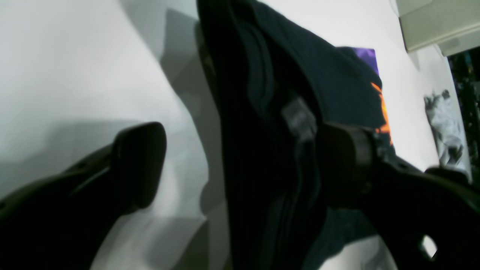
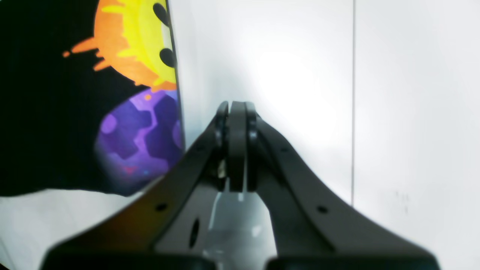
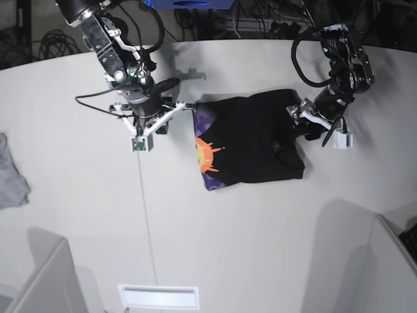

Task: Fold the T-shirt properly
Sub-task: 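Grasp the folded shirt's edge with the left gripper and rotate it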

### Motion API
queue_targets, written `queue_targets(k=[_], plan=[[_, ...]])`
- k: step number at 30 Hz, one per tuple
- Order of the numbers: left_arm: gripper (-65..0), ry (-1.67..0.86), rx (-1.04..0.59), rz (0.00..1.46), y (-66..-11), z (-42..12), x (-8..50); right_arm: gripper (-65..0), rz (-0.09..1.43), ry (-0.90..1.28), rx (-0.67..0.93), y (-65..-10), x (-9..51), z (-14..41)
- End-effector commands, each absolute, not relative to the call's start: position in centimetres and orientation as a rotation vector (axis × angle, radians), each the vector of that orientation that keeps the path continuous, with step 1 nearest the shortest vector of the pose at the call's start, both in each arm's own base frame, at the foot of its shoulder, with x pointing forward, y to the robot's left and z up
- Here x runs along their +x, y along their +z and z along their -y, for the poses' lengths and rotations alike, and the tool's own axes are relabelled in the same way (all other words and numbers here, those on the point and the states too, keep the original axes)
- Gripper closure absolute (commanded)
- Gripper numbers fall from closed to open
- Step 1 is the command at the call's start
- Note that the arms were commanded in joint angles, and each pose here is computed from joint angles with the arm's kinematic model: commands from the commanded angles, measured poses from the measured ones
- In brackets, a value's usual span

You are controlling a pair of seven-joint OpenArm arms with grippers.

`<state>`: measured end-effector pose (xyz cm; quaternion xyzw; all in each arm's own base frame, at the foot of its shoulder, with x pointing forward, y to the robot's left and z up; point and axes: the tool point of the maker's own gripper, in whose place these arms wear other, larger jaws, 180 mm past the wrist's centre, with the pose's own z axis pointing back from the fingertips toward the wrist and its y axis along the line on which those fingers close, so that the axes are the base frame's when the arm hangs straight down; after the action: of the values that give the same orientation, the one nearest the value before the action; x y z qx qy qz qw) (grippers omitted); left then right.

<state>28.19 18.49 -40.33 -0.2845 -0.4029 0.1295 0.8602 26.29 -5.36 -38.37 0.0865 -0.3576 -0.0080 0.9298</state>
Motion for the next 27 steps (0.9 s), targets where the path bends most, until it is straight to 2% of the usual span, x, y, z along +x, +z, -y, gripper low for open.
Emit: queue_targets(k=[1,10,18,19,21,23,27], plan=[[-60.9,0.260,-0.603,0.876,-39.5,-18.6,28.9,0.0,0.786,-0.012,0.177,-37.1,27.2,5.5],[-60.9,0.294,-0.644,0.776,-41.9,-16.2,29.1,0.0,0.786,-0.012,0.176,-37.1,27.2,5.6],[-60.2,0.303,-0.647,0.770,-42.1,-16.2,29.3,0.0,0.786,-0.012,0.176,-37.1,27.2,5.6],[-58.6,0.307,-0.649,0.762,-42.4,-16.2,29.3,0.0,0.786,-0.012,0.176,-37.1,27.2,5.6],[-50.8,0.319,-0.652,0.744,-43.0,-16.2,28.9,0.0,0.787,-0.014,0.176,-37.1,27.3,5.6],[-39.5,0.328,-0.654,0.729,-43.5,-16.2,28.7,0.0,0.787,-0.014,0.176,-37.1,27.3,5.6],[-21.4,0.333,-0.655,0.722,-43.7,-16.2,28.6,0.0,0.787,-0.016,0.175,-37.1,27.3,5.6]])
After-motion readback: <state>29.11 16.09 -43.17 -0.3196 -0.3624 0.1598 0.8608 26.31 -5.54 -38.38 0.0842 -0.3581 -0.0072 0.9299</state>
